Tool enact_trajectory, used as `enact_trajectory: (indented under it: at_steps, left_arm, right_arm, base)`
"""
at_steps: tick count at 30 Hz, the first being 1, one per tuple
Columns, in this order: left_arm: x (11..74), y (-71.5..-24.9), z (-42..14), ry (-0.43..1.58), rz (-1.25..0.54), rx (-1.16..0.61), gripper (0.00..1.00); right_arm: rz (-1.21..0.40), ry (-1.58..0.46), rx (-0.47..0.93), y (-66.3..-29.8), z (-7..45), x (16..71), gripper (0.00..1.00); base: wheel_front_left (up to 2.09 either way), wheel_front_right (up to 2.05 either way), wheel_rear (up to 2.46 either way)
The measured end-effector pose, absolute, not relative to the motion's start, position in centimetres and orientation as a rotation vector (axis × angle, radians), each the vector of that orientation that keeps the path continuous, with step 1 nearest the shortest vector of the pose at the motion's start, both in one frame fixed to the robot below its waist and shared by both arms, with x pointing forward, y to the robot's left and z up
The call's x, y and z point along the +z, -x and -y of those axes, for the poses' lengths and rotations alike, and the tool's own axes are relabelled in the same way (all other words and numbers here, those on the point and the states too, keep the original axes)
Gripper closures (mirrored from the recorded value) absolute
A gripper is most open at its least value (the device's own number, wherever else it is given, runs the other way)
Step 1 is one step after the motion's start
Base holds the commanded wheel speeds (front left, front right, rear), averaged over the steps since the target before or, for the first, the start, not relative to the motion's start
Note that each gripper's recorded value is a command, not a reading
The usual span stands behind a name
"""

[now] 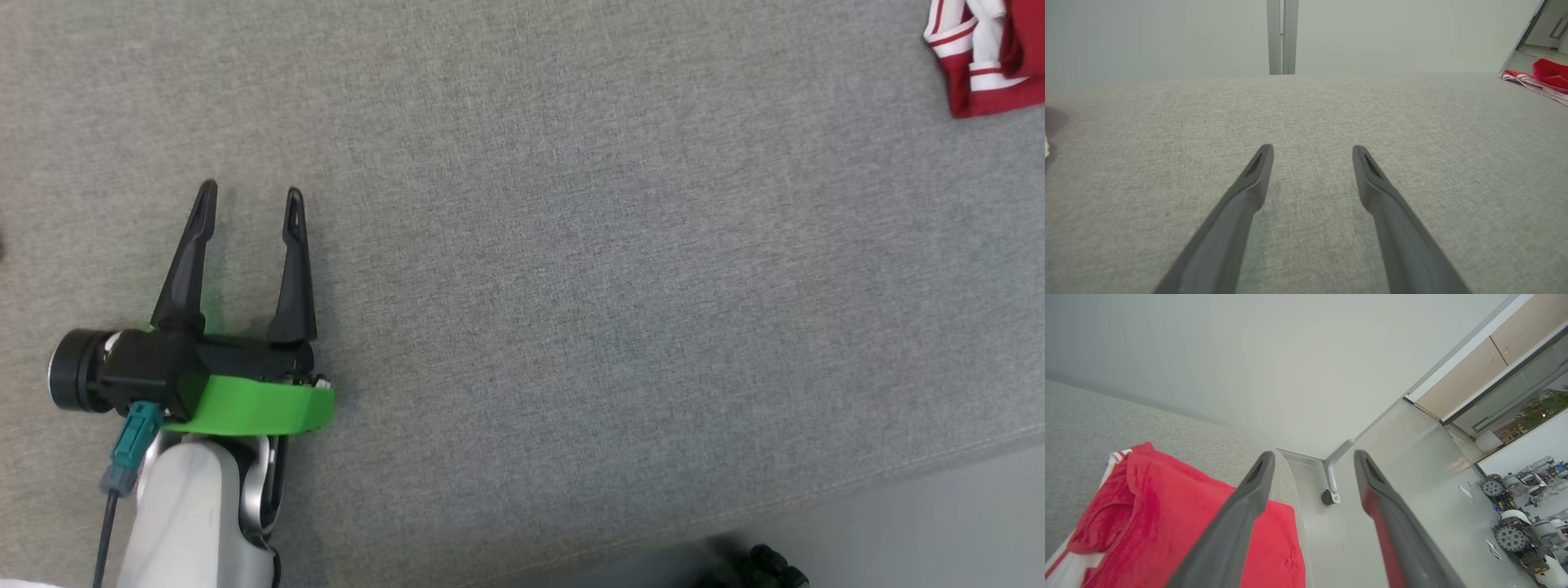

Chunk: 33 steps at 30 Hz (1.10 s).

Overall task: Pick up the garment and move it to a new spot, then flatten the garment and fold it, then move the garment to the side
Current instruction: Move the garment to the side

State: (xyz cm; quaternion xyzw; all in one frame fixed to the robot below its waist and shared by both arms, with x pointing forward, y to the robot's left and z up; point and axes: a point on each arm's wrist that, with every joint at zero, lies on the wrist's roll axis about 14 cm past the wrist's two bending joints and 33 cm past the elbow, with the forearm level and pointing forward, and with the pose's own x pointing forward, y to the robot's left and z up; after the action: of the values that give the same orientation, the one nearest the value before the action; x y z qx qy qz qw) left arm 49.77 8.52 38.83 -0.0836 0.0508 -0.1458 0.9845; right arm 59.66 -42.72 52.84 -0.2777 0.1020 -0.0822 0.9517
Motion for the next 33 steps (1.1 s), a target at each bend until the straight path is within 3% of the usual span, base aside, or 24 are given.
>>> enact_trajectory:
  at_steps: [9,16,33]
  left_arm:
    - [41.4,-47.3,-11.0,0.172,-0.093,-0.213,0.0]
    - [43.9,-44.4,-13.7,0.162,-0.066,-0.134,0.0]
    - [48.2,-40.3,-17.4,0.146,0.025,-0.032,0.0]
  right_arm:
    - [-0.009,0.432,-0.068,-58.7,36.8,57.3,0.0]
    - [0.105,0.299,0.031,-55.1,31.1,58.3,0.0]
    - [0.129,-0.014,0.116,-44.8,21.2,53.3,0.0]
  base:
    - [0.0,0.0,0.0]
    - [0.0,0.0,0.0]
    - [0.0,0.0,0.0]
